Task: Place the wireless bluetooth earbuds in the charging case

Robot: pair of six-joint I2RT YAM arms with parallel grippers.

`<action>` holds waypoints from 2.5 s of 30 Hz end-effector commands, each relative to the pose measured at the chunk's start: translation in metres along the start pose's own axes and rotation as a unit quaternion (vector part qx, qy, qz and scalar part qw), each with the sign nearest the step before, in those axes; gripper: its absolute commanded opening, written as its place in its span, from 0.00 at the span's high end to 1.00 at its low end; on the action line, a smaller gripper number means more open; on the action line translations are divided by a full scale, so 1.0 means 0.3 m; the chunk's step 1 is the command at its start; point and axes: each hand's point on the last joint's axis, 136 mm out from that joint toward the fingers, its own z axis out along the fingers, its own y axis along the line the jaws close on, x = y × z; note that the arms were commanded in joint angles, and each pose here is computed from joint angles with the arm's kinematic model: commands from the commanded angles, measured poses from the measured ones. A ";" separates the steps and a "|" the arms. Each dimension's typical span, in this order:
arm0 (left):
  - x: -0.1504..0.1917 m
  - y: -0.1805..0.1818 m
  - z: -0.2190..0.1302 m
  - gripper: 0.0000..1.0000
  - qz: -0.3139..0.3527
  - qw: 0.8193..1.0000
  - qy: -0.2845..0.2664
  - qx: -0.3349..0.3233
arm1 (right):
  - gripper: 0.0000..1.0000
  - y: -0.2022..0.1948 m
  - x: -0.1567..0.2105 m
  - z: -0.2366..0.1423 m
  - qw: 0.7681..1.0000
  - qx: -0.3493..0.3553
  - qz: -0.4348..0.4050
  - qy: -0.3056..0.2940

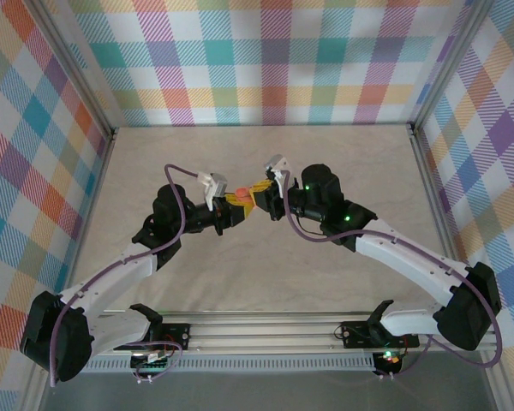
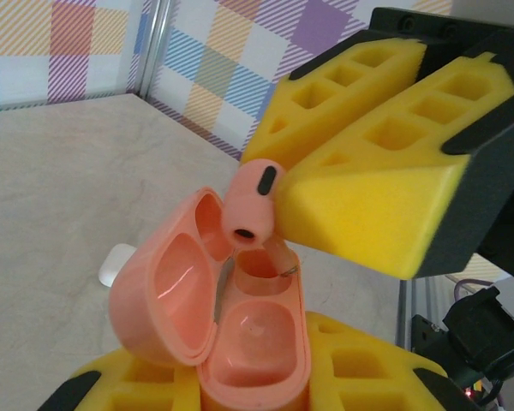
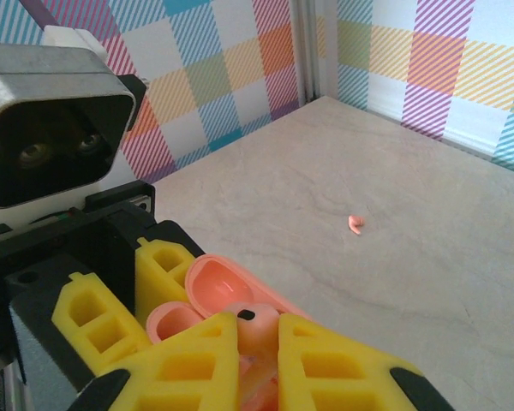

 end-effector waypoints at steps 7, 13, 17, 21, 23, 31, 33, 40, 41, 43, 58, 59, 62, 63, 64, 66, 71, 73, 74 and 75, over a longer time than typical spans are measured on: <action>-0.068 -0.068 -0.017 1.00 0.027 0.999 -0.028 0.030 | 0.86 0.025 -0.032 -0.018 0.999 -0.012 -0.036 -0.026; -0.061 -0.066 -0.021 1.00 0.027 0.999 -0.025 0.027 | 0.86 0.034 -0.042 -0.044 0.997 -0.015 -0.062 -0.033; -0.064 -0.068 -0.024 1.00 0.029 0.999 -0.028 0.026 | 0.87 0.047 -0.038 -0.064 0.996 -0.021 -0.084 -0.037; -0.069 -0.072 -0.027 1.00 0.030 0.999 -0.030 0.027 | 0.86 0.069 -0.025 -0.076 0.992 -0.039 -0.115 -0.035; -0.070 -0.072 -0.026 1.00 0.029 0.999 -0.030 0.027 | 0.83 0.081 -0.013 -0.076 0.991 -0.050 -0.122 -0.028; -0.076 -0.073 -0.024 1.00 0.028 0.999 -0.031 0.028 | 0.76 0.124 0.020 -0.061 0.988 -0.096 -0.123 0.004; -0.075 -0.074 -0.026 1.00 0.027 0.999 -0.031 0.027 | 0.66 0.123 0.017 -0.063 0.988 -0.094 -0.119 0.005; -0.062 -0.066 -0.028 1.00 0.029 0.999 -0.030 0.022 | 0.51 0.104 -0.053 -0.112 0.994 -0.066 -0.087 -0.014; -0.062 -0.067 -0.028 1.00 0.030 0.999 -0.030 0.022 | 0.51 0.102 -0.069 -0.125 0.995 -0.066 -0.073 -0.019; -0.063 -0.068 -0.028 1.00 0.033 0.999 -0.030 0.022 | 0.50 0.093 -0.102 -0.158 0.996 -0.073 -0.039 -0.028; -0.175 -0.186 -0.054 1.00 0.021 0.993 -0.067 0.099 | 0.44 0.101 -0.132 -0.221 0.941 -0.291 0.171 -0.010; -0.184 -0.193 -0.056 1.00 0.019 0.992 -0.071 0.104 | 0.44 0.100 -0.126 -0.217 0.939 -0.295 0.174 -0.010; -0.207 -0.209 -0.062 1.00 0.014 0.990 -0.080 0.114 | 0.44 0.100 -0.110 -0.211 0.937 -0.300 0.177 -0.010; -0.212 -0.213 -0.064 1.00 0.011 0.990 -0.081 0.116 | 0.44 0.103 -0.107 -0.212 0.937 -0.303 0.176 -0.010; -0.216 -0.217 -0.064 1.00 0.009 0.989 -0.082 0.119 | 0.44 0.105 -0.103 -0.212 0.936 -0.305 0.174 -0.009; -0.225 -0.220 -0.065 1.00 0.005 0.989 -0.084 0.119 | 0.44 0.109 -0.092 -0.211 0.936 -0.308 0.172 -0.008; -0.236 -0.225 -0.062 1.00 -0.006 0.989 -0.085 0.122 | 0.46 0.137 -0.059 -0.194 0.936 -0.316 0.157 0.001; -0.237 -0.230 -0.059 1.00 -0.007 0.989 -0.083 0.125 | 0.47 0.144 -0.052 -0.182 0.936 -0.317 0.155 0.007; -0.235 -0.231 -0.057 1.00 -0.008 0.989 -0.080 0.126 | 0.47 0.146 -0.053 -0.178 0.936 -0.317 0.153 0.008; -0.235 -0.233 -0.055 1.00 -0.008 0.989 -0.079 0.127 | 0.47 0.147 -0.051 -0.172 0.936 -0.317 0.153 0.008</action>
